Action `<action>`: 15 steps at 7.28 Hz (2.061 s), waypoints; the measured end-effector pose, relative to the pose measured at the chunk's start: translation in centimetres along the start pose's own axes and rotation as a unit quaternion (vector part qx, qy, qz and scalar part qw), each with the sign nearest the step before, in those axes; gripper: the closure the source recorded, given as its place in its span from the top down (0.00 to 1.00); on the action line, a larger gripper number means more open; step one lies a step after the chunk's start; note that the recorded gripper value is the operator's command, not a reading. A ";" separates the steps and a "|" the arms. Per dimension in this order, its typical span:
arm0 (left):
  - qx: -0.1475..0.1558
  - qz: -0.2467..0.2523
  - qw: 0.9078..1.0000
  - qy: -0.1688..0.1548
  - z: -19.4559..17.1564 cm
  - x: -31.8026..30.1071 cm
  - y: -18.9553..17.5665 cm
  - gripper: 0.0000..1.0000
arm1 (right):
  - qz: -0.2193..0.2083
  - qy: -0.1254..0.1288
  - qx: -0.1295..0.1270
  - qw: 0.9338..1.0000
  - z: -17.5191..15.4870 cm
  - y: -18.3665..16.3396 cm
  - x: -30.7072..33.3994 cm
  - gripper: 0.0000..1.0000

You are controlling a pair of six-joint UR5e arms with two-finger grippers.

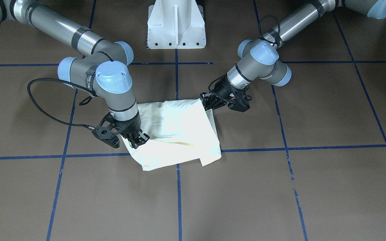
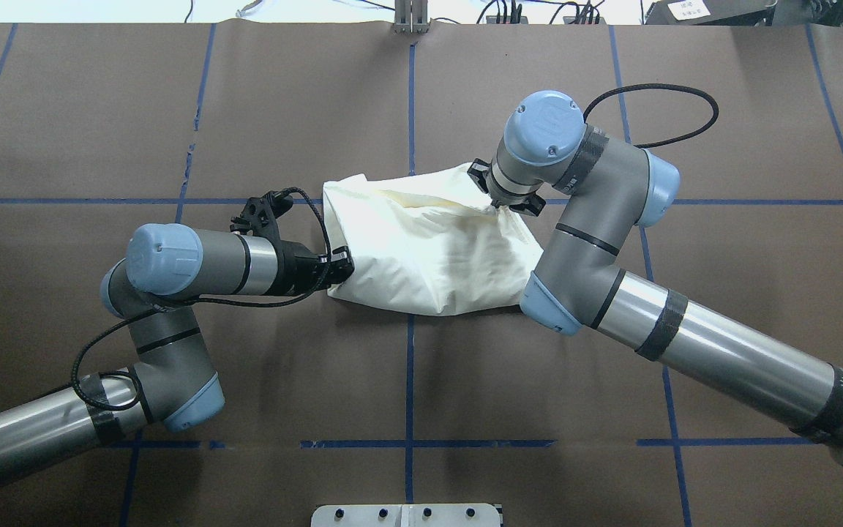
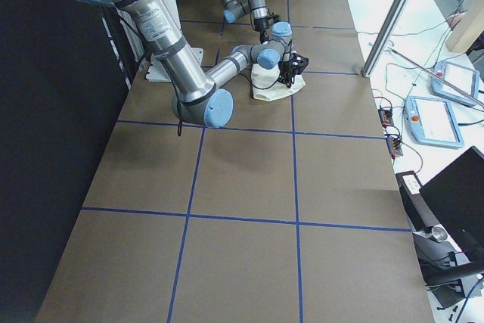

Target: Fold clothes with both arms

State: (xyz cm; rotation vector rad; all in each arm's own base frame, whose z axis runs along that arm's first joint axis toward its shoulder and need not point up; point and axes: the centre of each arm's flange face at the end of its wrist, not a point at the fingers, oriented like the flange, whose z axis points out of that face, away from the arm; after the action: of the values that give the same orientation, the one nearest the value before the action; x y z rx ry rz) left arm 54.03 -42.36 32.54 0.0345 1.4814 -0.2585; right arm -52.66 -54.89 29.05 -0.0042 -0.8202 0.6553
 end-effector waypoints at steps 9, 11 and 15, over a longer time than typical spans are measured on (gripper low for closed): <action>-0.082 -0.047 0.995 -0.024 -5.2 4.5 -0.2 0.00 | -0.003 -0.017 -0.013 1.000 -3.8 -5.1 1.3 1.00; -0.025 -0.057 0.997 -0.053 -3.2 6.0 -2.0 0.00 | -0.012 -0.036 -0.040 0.999 -7.7 -8.8 5.1 1.00; 0.042 -0.024 0.994 -0.097 -0.7 3.3 -5.3 0.00 | -0.023 -0.050 -0.048 0.997 -10.2 -8.5 10.0 1.00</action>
State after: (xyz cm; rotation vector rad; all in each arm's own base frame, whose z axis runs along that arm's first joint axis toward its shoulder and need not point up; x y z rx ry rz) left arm 52.55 -47.88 29.98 0.0412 1.2788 -0.3529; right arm -36.15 -53.86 30.85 -0.0396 -0.9455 0.5748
